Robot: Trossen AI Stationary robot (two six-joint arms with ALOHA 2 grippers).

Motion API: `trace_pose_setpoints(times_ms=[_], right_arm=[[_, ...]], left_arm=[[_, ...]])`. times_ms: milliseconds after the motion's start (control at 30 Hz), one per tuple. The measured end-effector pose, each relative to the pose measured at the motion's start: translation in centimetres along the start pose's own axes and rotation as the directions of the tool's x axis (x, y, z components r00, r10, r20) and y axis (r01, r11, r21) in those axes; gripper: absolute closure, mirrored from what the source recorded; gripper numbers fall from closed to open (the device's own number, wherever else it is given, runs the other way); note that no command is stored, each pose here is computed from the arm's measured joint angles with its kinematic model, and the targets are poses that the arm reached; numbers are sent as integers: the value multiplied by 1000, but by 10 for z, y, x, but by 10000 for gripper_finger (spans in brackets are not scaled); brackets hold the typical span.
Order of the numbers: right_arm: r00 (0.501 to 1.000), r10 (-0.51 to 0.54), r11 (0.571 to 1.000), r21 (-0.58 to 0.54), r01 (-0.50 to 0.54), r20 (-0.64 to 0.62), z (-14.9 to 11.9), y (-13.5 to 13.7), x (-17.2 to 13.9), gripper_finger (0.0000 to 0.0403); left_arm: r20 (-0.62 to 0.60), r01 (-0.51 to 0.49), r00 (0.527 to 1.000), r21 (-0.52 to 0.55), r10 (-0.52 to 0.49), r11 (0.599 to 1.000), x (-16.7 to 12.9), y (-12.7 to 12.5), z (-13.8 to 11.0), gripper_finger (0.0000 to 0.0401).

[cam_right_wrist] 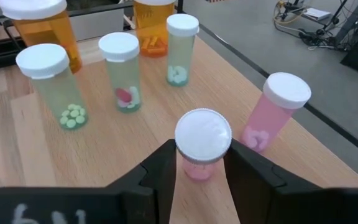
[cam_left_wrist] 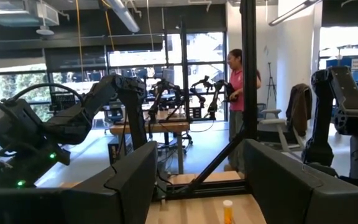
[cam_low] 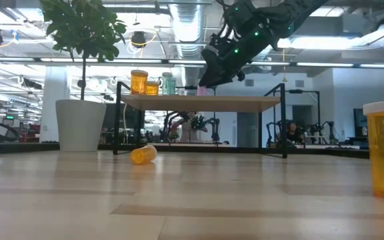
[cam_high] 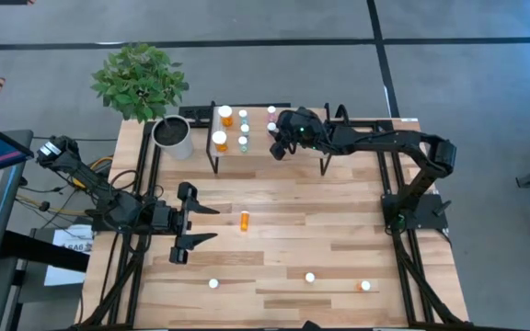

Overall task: Pick and place medicine bottles onto shelf by color
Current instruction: Put the right pink pill bottle on the shelf aligned with the other pink pill bottle

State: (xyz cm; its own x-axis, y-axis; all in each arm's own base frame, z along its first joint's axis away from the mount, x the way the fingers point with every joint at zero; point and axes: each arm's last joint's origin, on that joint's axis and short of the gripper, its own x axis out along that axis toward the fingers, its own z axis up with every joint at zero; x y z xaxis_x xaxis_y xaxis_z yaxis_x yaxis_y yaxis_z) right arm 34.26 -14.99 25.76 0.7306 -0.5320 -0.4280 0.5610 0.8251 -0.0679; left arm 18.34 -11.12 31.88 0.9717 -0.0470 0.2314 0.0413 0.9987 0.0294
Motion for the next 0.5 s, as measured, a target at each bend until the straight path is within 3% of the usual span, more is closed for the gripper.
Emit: trace_pose_setpoints(times_ms=[500], right_arm=[[1000,-1,1000,5,1,10,3,-1,-5,186]], left_arm=[[0,0,1000,-1,0,1000,0,0,0,173]])
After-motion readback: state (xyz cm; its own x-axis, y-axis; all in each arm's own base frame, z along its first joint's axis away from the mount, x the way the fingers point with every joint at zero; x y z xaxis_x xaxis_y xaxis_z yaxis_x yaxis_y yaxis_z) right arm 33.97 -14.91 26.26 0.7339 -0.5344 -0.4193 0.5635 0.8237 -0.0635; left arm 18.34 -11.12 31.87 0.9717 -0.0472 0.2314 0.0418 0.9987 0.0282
